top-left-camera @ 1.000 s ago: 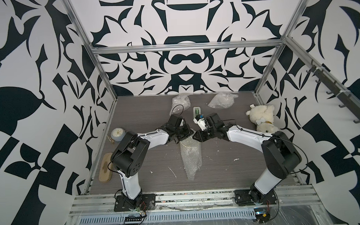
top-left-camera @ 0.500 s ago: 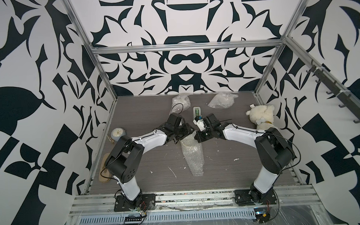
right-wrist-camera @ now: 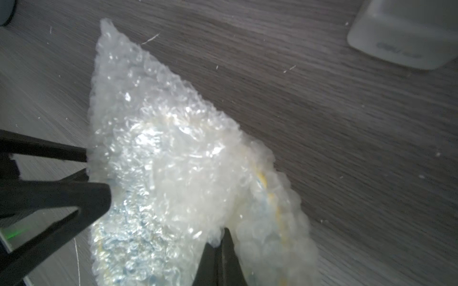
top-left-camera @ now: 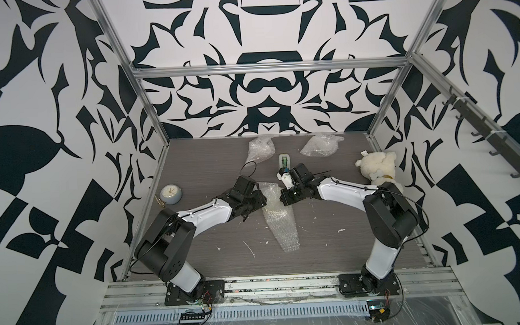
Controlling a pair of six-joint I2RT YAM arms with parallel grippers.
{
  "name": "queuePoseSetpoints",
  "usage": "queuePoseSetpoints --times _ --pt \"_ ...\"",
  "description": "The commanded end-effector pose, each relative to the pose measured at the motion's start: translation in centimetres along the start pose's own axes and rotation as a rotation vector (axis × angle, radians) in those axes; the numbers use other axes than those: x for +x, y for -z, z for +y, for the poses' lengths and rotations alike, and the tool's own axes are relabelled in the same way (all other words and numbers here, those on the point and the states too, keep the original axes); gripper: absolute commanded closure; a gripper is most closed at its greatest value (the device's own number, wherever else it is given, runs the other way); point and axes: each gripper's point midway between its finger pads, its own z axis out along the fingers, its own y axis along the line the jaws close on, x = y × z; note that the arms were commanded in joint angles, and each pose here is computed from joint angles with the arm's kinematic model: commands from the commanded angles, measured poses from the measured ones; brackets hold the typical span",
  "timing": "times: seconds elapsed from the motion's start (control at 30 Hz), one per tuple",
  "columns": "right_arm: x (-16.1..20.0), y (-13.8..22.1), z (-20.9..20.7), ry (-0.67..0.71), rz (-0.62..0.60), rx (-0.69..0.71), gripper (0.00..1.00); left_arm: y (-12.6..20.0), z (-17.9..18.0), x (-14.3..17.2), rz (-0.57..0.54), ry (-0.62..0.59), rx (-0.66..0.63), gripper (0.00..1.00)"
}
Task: Wrap bowls in bubble wrap
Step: Wrap the bowl in bubble wrap.
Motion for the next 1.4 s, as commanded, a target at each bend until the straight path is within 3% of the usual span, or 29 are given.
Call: queuePoseSetpoints --times 0.0,0.3,0.57,0.93,1.17,1.37 --pt "-0.9 0.5 0.4 0.019 -0.013 0.016 0.99 -1.0 0.5 0.1 0.014 -0.002 -0.025 0.35" --pt "-1.2 1.3 1.1 0.029 -0.024 0.001 0.95 -3.7 1.1 0.6 0.066 -0.01 -0.06 0.37" --pt "-1.3 4.5 2.4 0.029 -0.044 -0.034 0.69 -3.7 2.6 1.5 0.078 0.003 -0.093 0.38" --pt "4.0 10.9 4.4 0.053 -0.019 -0.024 0.59 -3.7 2.0 1.2 0.078 0.005 -0.078 0.38" --pt "10.5 8.5 5.3 0.044 0.14 0.014 0.58 -3.6 1.7 1.0 0.072 0.004 -0.07 0.38" --pt "12.2 4.9 1.8 0.019 0.179 0.152 0.58 -3.5 1.8 1.1 0.073 0.004 -0.07 0.38"
